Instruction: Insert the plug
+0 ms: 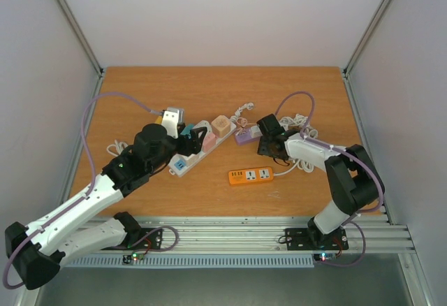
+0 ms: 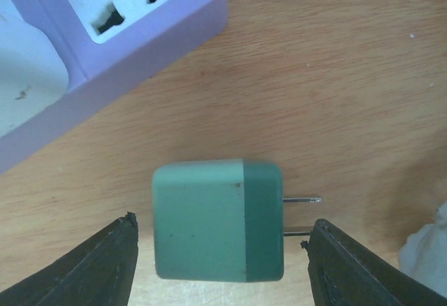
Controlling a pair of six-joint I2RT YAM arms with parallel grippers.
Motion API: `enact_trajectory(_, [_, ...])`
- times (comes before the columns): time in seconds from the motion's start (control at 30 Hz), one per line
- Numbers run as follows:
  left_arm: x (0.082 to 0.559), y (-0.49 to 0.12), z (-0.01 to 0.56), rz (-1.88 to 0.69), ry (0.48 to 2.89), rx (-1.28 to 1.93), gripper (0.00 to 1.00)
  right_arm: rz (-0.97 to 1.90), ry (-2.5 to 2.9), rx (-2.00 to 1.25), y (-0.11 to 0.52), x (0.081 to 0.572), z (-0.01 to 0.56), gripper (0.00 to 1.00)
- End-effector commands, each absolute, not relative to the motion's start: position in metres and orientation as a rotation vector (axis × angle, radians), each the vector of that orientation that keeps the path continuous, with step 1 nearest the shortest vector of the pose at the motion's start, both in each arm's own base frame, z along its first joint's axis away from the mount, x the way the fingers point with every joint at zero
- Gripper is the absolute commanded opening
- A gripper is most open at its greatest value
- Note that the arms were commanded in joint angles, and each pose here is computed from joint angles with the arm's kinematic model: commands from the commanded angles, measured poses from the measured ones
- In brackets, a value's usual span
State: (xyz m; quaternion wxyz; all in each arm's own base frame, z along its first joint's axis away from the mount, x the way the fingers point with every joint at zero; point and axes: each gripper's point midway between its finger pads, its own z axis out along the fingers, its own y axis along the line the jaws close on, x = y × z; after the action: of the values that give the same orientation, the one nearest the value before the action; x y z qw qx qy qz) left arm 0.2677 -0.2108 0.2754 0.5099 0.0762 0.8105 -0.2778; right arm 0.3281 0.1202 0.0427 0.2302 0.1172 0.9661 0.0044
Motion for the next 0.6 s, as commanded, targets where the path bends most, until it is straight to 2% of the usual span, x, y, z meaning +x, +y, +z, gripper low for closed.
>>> enact_trajectory(0.0, [0.268,-0.21,0.282,-0.694,1.923,0.163,0.85,0.005,2.645,0.354,0.12,0.334,0.038,0.64])
enact_trajectory(0.37, [0.269,-0.212,0.282,-0.701,1.921,0.166,0.85,0.003,2.663,0.335,0.122,0.337,0.028,0.46])
enact_trajectory(0.57, [0.269,-0.213,0.282,-0.702,1.922,0.174,0.86,0.147,2.58,0.315,0.132,0.339,0.056,0.41])
